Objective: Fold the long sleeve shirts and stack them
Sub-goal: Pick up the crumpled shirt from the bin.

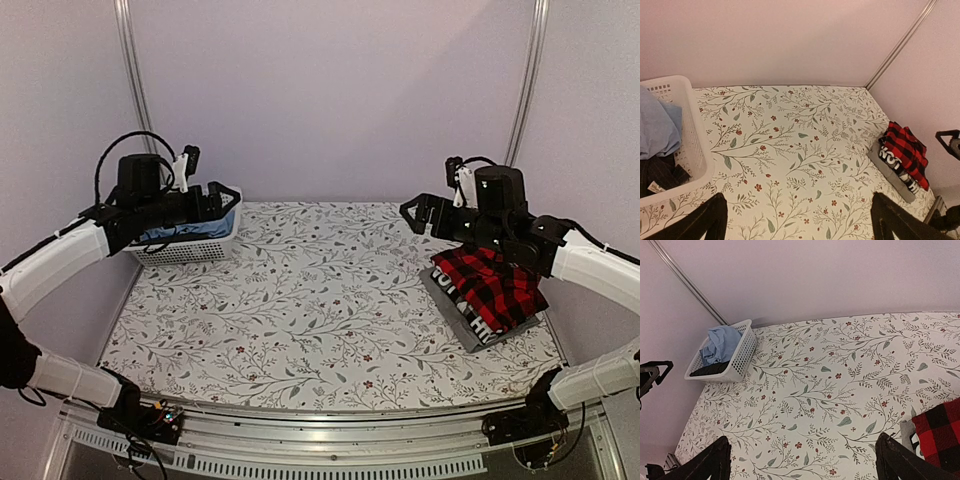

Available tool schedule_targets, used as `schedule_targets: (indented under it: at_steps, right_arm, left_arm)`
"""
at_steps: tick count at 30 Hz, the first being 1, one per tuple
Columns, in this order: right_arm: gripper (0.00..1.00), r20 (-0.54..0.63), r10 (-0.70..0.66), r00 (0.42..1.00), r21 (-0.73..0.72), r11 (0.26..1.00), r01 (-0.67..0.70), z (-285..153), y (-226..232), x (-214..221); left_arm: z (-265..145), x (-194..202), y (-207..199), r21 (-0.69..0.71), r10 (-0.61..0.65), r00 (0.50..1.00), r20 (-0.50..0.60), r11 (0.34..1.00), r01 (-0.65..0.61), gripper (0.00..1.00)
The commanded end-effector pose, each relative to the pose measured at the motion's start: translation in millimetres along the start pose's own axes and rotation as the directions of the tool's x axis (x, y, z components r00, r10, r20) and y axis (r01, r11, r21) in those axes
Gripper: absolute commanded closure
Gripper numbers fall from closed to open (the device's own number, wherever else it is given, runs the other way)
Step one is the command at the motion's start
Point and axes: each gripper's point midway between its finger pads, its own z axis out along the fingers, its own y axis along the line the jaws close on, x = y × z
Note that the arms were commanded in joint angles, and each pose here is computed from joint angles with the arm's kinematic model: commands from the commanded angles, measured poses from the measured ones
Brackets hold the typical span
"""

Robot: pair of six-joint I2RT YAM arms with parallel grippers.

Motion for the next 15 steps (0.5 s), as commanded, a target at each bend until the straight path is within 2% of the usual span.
schedule_targets:
  at_steps: [1,9,12,15]
  right_arm:
    - [0.01,0.064,-0.01,0.998,-0.02,1.0,0.011,-7.7,8.0,-19.0]
    - [0.01,0.049,-0.034,0.998,-0.016,0.999,0.035,-2.2,8.3,-16.7]
    - [0.01,0.041,-0.048,0.998,-0.02,0.999,0.049,0.2,9.9,-16.7]
    - [0.01,0.03,-0.059,0.998,-0.02,0.998,0.06,2.1,10.7,-15.9]
  left_arm:
    - [-1.5,-0.5,0.1,-0.006,0.039,0.999,0.023,0.999,-0.039,0.0]
    - [4.8,-5.0,27.0,-0.136,0.031,0.999,0.023,0.99,-0.028,0.0]
    - [12.9,-2.5,57.0,-0.23,-0.024,1.0,0.003,0.973,0.024,0.0]
    - [23.1,4.5,103.2,-0.348,-0.114,0.993,-0.029,0.932,0.097,0.0]
